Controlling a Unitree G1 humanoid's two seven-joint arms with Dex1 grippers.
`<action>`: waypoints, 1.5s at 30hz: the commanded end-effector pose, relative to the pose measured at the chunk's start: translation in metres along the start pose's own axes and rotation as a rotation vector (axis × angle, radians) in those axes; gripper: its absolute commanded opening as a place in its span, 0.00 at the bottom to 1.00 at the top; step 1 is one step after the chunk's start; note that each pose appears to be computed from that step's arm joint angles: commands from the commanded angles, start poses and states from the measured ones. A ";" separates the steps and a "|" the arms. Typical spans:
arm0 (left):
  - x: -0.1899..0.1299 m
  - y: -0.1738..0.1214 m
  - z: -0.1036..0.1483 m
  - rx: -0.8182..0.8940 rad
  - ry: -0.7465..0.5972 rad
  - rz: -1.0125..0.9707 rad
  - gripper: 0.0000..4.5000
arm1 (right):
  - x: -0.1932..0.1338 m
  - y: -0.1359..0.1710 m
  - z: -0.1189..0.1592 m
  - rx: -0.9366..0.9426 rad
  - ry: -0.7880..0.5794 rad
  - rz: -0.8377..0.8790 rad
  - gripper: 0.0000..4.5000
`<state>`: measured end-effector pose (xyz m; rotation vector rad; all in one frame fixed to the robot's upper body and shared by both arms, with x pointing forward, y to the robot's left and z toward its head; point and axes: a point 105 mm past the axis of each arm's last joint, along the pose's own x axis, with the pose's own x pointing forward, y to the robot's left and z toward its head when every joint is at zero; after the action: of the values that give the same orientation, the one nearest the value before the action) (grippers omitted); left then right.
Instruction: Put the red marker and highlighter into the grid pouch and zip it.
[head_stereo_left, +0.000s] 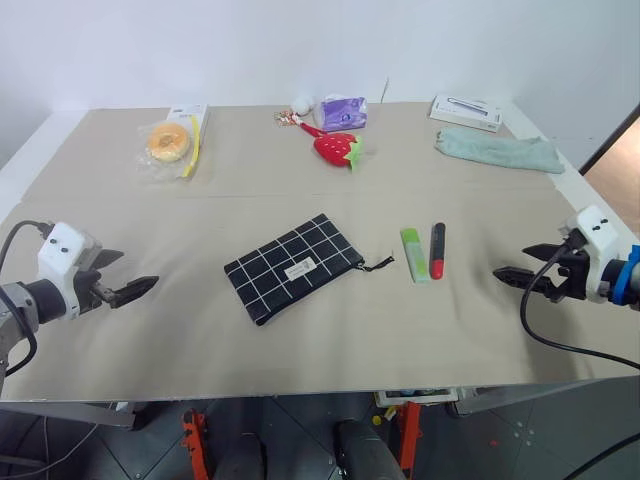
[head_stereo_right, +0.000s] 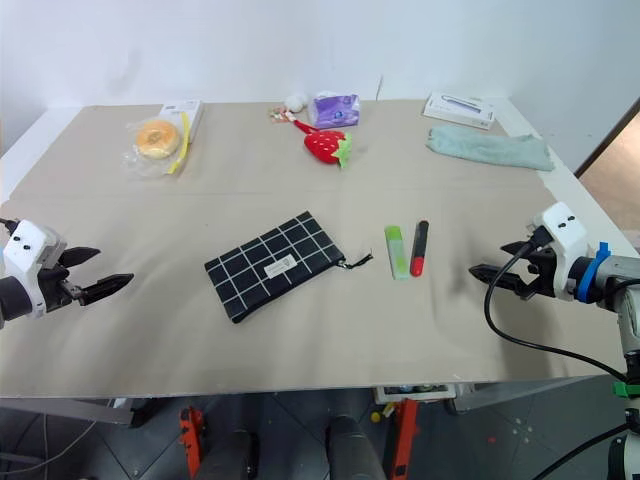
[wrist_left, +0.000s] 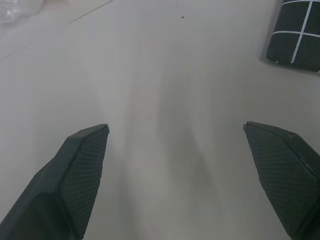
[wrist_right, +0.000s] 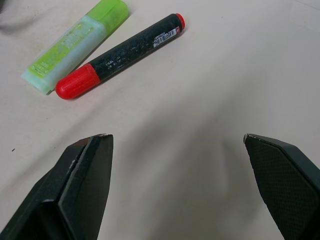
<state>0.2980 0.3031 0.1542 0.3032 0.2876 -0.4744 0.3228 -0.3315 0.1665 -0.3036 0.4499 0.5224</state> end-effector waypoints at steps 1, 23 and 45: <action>0.000 0.006 0.011 0.019 -0.039 0.026 0.99 | -0.007 -0.005 0.015 -0.024 -0.061 -0.020 1.00; 0.009 0.008 0.016 0.017 -0.049 0.035 0.99 | -0.012 -0.002 0.014 0.014 -0.097 0.010 1.00; 0.054 -0.045 0.065 0.804 -0.434 0.002 0.99 | 0.070 0.169 0.109 -0.242 -0.452 0.446 1.00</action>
<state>0.3346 0.2229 0.1671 0.9432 -0.2586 -0.6565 0.3146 -0.1260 0.1965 -0.2817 0.0284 1.1048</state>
